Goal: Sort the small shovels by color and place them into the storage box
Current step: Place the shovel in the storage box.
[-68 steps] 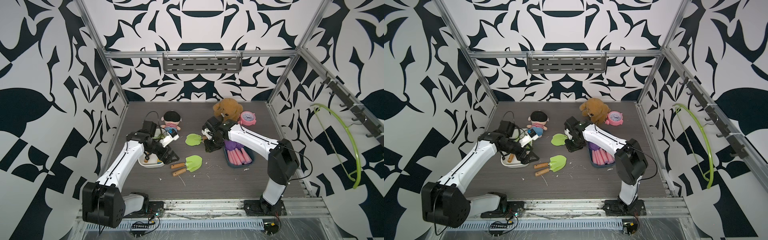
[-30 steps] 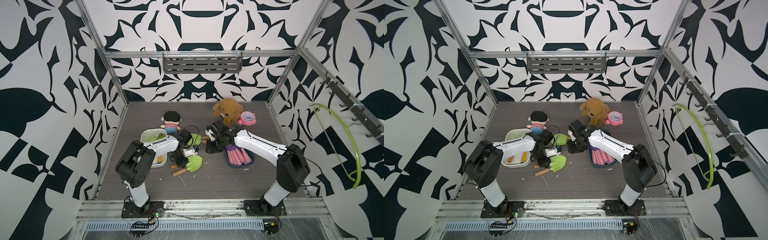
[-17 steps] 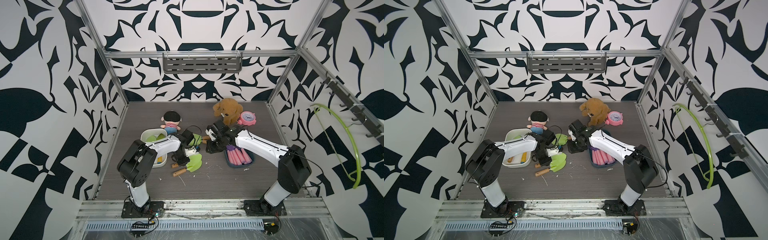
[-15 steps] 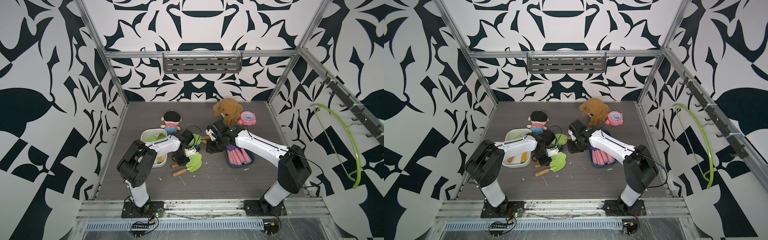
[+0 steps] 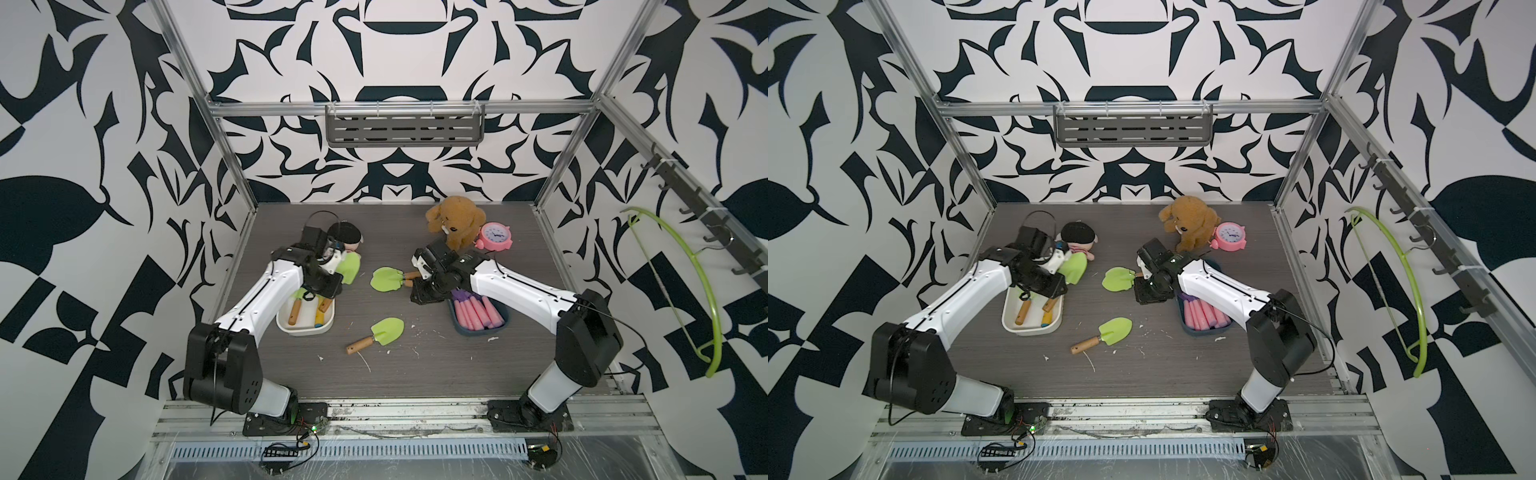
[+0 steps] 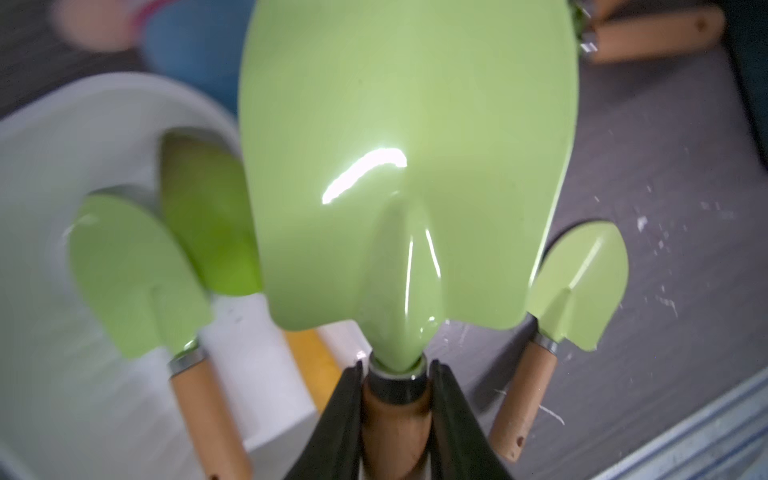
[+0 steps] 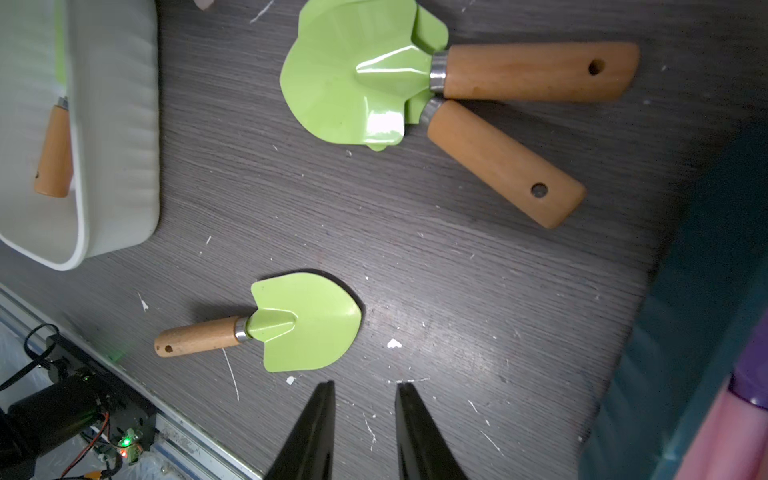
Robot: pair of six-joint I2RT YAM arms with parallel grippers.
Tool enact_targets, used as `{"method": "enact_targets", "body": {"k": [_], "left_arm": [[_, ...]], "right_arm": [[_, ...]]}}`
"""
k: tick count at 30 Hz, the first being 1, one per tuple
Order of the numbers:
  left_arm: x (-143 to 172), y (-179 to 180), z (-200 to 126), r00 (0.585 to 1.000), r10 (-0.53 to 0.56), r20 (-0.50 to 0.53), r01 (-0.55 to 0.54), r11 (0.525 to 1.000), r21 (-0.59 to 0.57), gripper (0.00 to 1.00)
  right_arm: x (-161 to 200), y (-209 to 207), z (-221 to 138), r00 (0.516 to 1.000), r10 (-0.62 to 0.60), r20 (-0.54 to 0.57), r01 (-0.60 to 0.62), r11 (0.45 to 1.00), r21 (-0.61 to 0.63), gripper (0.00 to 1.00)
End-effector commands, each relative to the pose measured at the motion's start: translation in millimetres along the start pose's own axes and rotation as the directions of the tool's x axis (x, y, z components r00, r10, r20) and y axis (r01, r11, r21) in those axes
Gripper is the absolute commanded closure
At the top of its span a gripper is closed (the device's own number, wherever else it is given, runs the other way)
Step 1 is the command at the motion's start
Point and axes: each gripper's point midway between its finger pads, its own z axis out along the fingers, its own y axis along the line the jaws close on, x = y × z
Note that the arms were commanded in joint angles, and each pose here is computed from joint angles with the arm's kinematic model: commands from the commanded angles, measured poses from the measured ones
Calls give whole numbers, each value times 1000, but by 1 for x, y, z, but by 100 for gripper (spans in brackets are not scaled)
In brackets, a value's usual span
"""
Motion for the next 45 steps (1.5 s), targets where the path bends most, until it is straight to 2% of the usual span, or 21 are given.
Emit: {"method": "enact_targets", "body": {"k": [1, 3, 6, 11, 19, 21, 24, 28, 40, 45], "left_arm": [[17, 29, 4, 978, -207, 1, 207, 977, -59, 100], [23, 51, 7, 957, -290, 15, 290, 950, -115, 100], [32, 70, 14, 921, -389, 18, 387, 912, -135, 100], [39, 75, 33, 899, -437, -37, 429, 894, -129, 100], [50, 82, 57, 877, -467, -113, 447, 879, -164, 92], [51, 84, 59, 876, -469, -114, 448, 878, -172, 88], [53, 85, 62, 874, -471, -118, 448, 876, -178, 76], [56, 86, 65, 873, -472, -124, 447, 875, -187, 68], [59, 90, 72, 863, -484, -144, 452, 868, -206, 64], [47, 87, 58, 886, -454, -99, 432, 883, -182, 58]], "right_arm": [[-14, 12, -2, 999, -3, 41, 5, 1000, -30, 70], [-15, 14, 0, 999, -8, 38, 9, 999, -36, 70], [-14, 16, 2, 999, -15, 33, 16, 999, -38, 70], [-14, 16, 2, 999, -21, 38, 23, 999, -38, 70], [-14, 14, 3, 999, -29, 38, 30, 999, -30, 70], [-14, 14, 4, 999, -30, 37, 31, 999, -28, 70], [-15, 14, 5, 999, -30, 35, 31, 999, -29, 70], [-16, 15, 8, 999, -30, 31, 31, 999, -31, 70], [-15, 14, 8, 999, -34, 30, 35, 999, -30, 70], [-15, 16, 4, 999, -43, 27, 44, 999, -28, 70]]}}
